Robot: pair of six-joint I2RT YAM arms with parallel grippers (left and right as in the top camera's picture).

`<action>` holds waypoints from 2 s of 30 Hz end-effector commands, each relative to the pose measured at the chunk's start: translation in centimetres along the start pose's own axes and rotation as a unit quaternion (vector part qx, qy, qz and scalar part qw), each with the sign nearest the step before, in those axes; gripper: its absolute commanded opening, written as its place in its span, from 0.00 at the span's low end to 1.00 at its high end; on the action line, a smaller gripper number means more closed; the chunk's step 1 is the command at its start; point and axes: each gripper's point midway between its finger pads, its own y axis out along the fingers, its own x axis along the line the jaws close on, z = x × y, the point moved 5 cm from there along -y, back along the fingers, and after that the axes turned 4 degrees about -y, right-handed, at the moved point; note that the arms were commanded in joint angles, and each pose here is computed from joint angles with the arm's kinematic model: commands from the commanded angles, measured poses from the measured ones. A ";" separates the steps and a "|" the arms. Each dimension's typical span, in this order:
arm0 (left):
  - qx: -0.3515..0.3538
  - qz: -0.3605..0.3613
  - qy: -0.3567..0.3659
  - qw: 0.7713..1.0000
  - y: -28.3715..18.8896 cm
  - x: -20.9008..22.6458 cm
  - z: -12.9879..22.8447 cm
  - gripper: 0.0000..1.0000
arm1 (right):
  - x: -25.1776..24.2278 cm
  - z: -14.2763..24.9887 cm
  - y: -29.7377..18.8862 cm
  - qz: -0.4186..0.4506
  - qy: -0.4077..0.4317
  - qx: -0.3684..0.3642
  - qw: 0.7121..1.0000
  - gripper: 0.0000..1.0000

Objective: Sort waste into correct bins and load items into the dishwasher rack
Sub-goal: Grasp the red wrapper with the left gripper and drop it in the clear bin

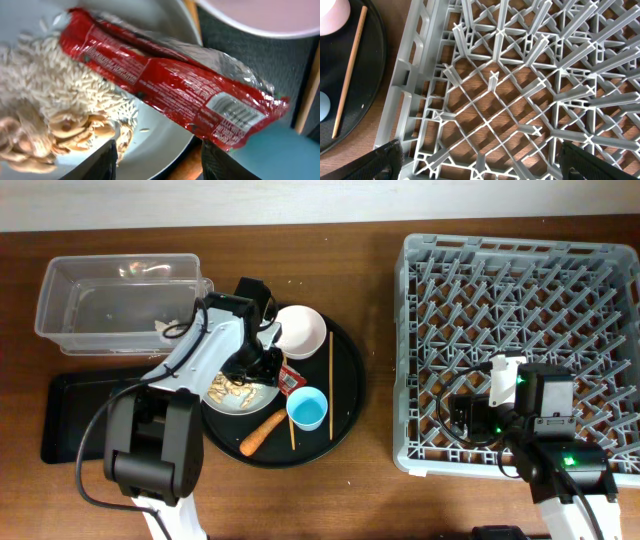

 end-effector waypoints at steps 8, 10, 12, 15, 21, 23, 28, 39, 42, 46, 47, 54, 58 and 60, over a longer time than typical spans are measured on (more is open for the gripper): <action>-0.042 0.031 -0.289 0.956 -0.3 -0.6 -1.3 0.51 | 0.2 -0.6 -0.4 -0.003 0.003 -0.009 1.000 0.98; -0.047 0.034 -0.305 0.951 -0.2 -0.6 -1.6 0.51 | 0.2 -0.6 -0.4 -0.003 0.003 -0.009 1.000 0.98; -0.047 0.036 -0.328 0.943 -0.2 -0.6 -1.6 0.51 | 0.2 -0.6 -0.4 -0.003 0.002 -0.009 1.000 0.98; -0.046 0.037 -0.362 0.930 -0.2 -0.6 -1.6 0.53 | 0.2 -0.6 -0.4 -0.003 0.002 -0.009 1.000 0.98; -0.054 0.042 -0.379 0.923 0.0 -0.6 -1.9 0.56 | 0.2 -0.6 -0.4 -0.004 0.003 -0.009 1.000 0.98; -0.053 0.042 -0.386 0.920 0.6 -0.5 -1.7 0.56 | 0.2 -0.6 -0.4 -0.004 0.002 -0.009 1.000 0.98; -0.067 0.050 -0.384 0.920 1.4 -0.4 -2.1 0.56 | 0.2 -0.6 -0.4 -0.004 0.003 -0.009 1.000 0.98; -0.064 0.037 -0.381 0.922 1.4 -0.1 -1.8 0.00 | 0.2 -0.5 -0.4 -0.004 0.003 -0.009 1.000 0.98; -0.080 0.040 -0.329 0.940 0.3 -0.1 -2.1 0.00 | 0.2 -0.5 -0.4 -0.004 0.003 -0.009 1.000 0.98; -0.173 0.034 -0.261 0.949 -5.7 2.4 -3.4 0.00 | 0.2 -0.6 -0.4 -0.003 0.002 -0.009 1.000 0.98; -0.210 0.024 -0.257 0.943 -8.0 3.8 -3.7 0.00 | 0.2 -0.6 -0.4 -0.003 0.003 -0.009 1.000 0.99; -0.413 -0.034 -0.306 0.857 -16.4 15.2 -6.5 0.00 | 0.2 -0.5 -0.4 -0.004 0.003 -0.009 1.000 0.98; -0.436 -0.075 -0.343 0.829 -15.4 19.6 -7.7 0.08 | 0.2 -0.5 -0.4 -0.004 0.003 -0.009 1.000 0.98; -0.431 -0.077 -0.347 0.829 -14.4 20.4 -8.1 0.27 | 0.2 -0.5 -0.4 -0.004 0.002 -0.009 1.000 0.98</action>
